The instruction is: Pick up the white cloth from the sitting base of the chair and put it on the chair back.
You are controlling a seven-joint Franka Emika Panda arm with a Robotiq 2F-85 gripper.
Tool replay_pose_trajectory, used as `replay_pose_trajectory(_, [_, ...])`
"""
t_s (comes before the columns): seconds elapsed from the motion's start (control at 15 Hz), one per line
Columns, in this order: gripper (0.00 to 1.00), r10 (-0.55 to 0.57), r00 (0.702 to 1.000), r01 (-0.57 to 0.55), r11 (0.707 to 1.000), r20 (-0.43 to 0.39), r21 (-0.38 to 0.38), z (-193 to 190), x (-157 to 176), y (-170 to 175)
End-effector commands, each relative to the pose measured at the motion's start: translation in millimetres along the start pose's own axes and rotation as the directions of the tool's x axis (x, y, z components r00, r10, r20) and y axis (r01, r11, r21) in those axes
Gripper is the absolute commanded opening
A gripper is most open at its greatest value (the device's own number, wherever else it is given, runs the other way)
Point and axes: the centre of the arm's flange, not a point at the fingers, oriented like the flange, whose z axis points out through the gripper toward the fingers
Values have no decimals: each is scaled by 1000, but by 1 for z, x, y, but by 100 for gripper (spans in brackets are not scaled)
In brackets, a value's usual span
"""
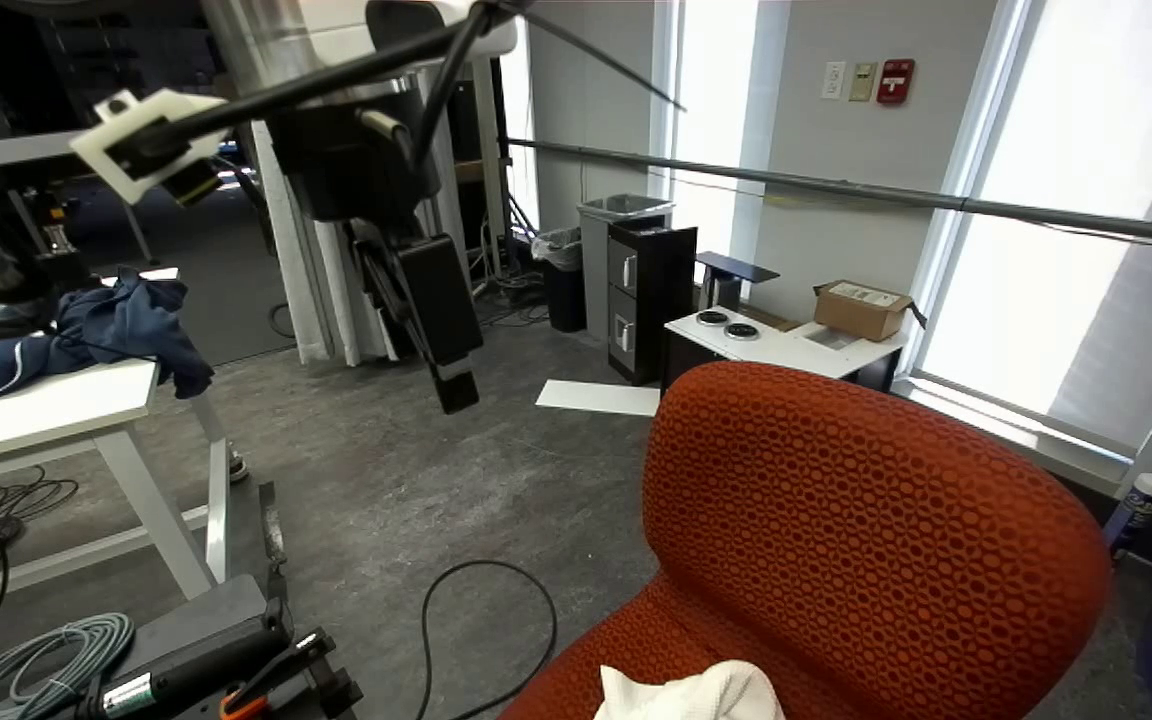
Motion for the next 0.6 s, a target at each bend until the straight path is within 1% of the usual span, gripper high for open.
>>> replay_pose_trajectory(0.0, [100, 0, 1000, 0, 1000, 0, 0, 0, 0, 0])
replay_pose_trajectory(0.4, [100, 0, 1000, 0, 1000, 0, 0, 0, 0, 0])
replay_pose_trajectory(0.53, [100, 5, 1000, -5, 1000, -3, 5, 11, -2, 3])
